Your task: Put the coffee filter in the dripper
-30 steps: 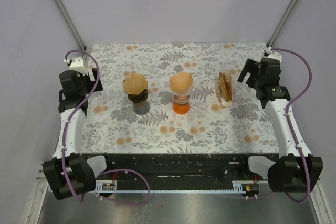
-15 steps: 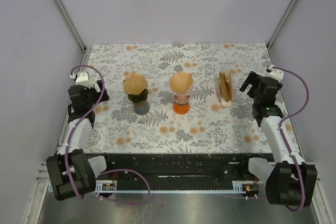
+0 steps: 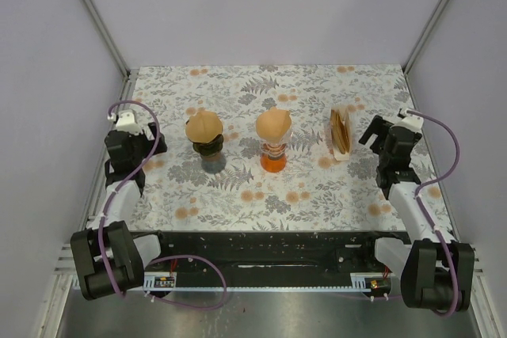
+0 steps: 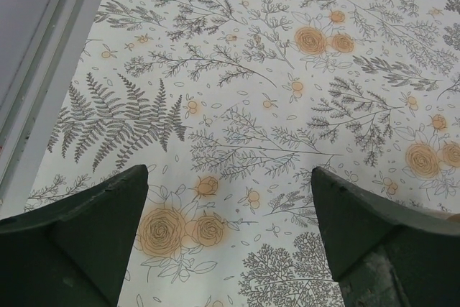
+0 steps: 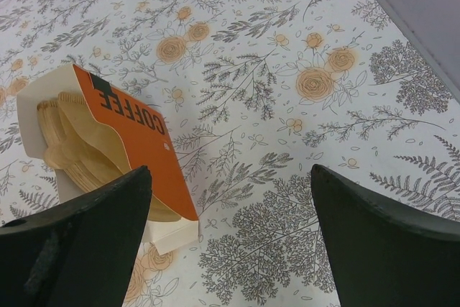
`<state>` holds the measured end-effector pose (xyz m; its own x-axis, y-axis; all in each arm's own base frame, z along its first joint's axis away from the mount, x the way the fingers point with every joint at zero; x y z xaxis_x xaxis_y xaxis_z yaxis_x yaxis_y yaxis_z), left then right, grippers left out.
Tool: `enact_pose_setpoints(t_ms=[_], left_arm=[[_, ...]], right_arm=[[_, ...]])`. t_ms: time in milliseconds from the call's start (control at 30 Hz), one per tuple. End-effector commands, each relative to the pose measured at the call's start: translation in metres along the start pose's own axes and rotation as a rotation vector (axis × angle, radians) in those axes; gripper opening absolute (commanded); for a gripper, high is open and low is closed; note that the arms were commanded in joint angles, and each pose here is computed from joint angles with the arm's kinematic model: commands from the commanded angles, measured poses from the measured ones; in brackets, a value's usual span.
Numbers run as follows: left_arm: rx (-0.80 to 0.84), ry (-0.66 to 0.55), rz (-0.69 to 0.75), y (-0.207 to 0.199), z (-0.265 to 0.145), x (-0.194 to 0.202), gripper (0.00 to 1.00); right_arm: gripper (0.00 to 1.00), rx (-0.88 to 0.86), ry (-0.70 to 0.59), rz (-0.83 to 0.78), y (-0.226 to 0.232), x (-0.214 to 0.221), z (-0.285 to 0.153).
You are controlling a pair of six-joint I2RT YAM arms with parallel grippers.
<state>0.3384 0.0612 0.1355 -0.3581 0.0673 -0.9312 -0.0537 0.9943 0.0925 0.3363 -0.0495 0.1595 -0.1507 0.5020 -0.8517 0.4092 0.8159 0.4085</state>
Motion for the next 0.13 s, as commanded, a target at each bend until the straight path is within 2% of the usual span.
enact_pose_setpoints(t_ms=[0, 100], left_arm=[[0.035, -0.071, 0.009, -0.0043, 0.0014, -0.0130, 0.99], [0.031, -0.089, -0.008, -0.0050, -0.0002, -0.0163, 0.99]], right_arm=[[1.00, -0.037, -0.104, 0.013, 0.0087, -0.0229, -0.0002], [0.99, -0.035, -0.109, 0.014, 0.0073, -0.0219, 0.0000]])
Point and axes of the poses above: each gripper's point midway between its finger pads, its own z axis out along the fingers, its own y axis along the line the jaws close on, x = y × z, the point moved 1 cm from there along -z, back along the fingers, and after that the axes turned 14 degrees about z, right-handed, at the moved point
